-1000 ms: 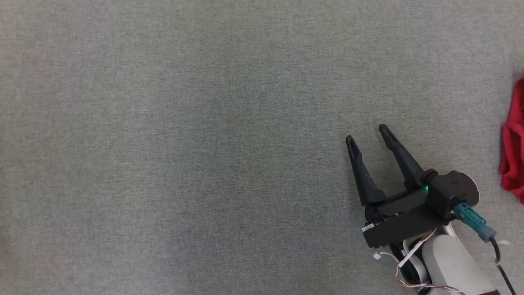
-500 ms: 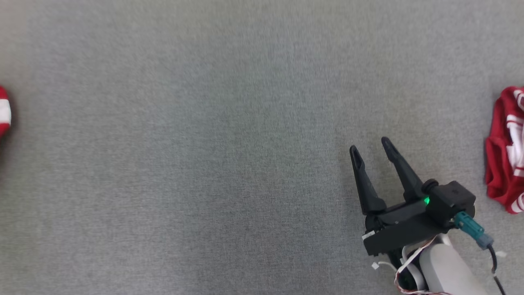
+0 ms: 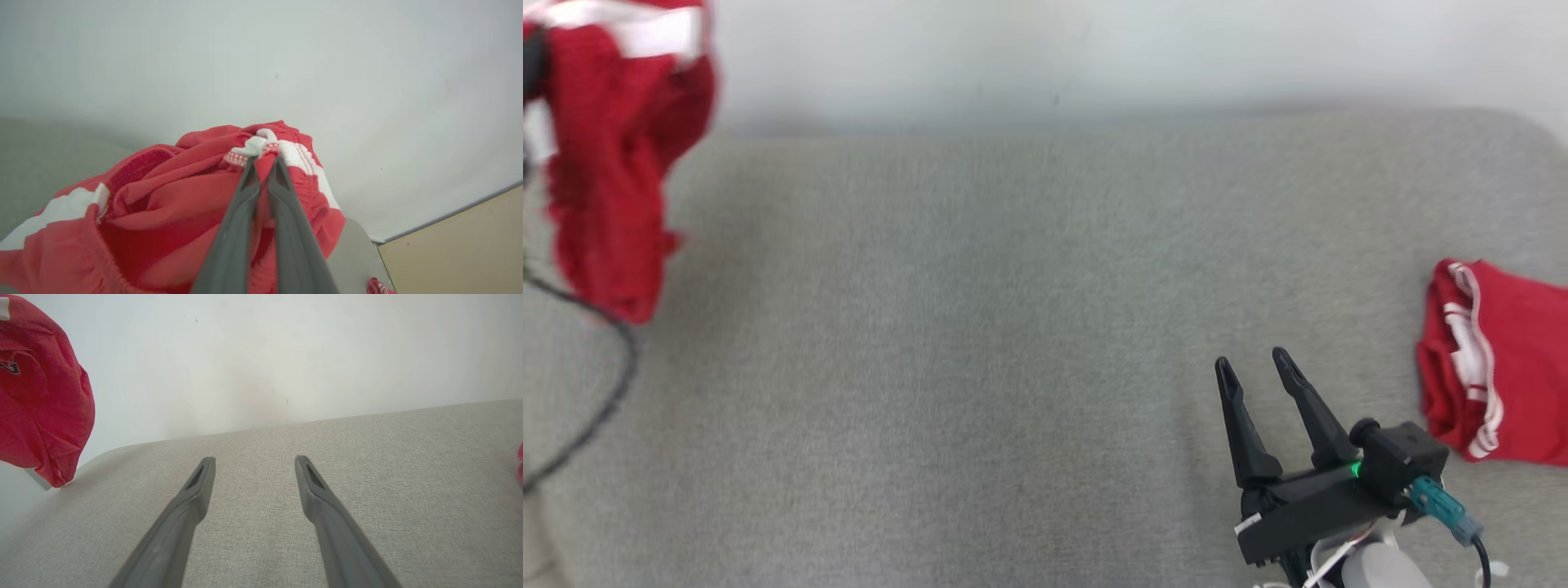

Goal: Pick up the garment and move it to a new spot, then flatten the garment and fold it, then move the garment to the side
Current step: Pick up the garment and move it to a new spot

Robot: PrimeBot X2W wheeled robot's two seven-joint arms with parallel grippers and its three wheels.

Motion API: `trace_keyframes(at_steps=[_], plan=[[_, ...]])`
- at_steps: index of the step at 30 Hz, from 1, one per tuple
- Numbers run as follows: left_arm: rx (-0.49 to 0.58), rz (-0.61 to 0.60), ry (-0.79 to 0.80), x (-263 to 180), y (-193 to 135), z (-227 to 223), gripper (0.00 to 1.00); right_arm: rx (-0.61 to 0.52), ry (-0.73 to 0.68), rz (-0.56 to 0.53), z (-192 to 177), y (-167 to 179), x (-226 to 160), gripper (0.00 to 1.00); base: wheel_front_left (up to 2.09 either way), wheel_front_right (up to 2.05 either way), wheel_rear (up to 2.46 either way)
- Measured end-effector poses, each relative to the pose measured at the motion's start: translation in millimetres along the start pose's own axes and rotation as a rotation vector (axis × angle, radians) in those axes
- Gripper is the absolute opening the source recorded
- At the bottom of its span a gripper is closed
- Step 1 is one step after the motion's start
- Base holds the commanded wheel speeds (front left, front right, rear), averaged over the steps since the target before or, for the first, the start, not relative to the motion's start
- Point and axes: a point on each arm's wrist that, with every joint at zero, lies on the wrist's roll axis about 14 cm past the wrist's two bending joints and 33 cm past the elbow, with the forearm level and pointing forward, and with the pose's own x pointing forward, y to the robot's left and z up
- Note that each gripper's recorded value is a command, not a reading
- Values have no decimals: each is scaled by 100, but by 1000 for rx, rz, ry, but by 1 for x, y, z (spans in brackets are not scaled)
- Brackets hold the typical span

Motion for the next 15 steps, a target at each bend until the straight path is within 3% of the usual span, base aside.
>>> trace_keyframes(at_steps=[5, 9, 15], plan=[[55, -224, 4, -10, -97, -4, 0, 8, -48, -46, 16, -6, -21, 100, 0, 0, 0], [49, -412, 52, -11, -165, -31, 0, 4, -78, -92, 26, -17, -37, 100, 0, 0, 0], [37, -551, 219, -4, -212, -107, 0, -1, -120, -177, 39, -38, -59, 100, 0, 0, 0]])
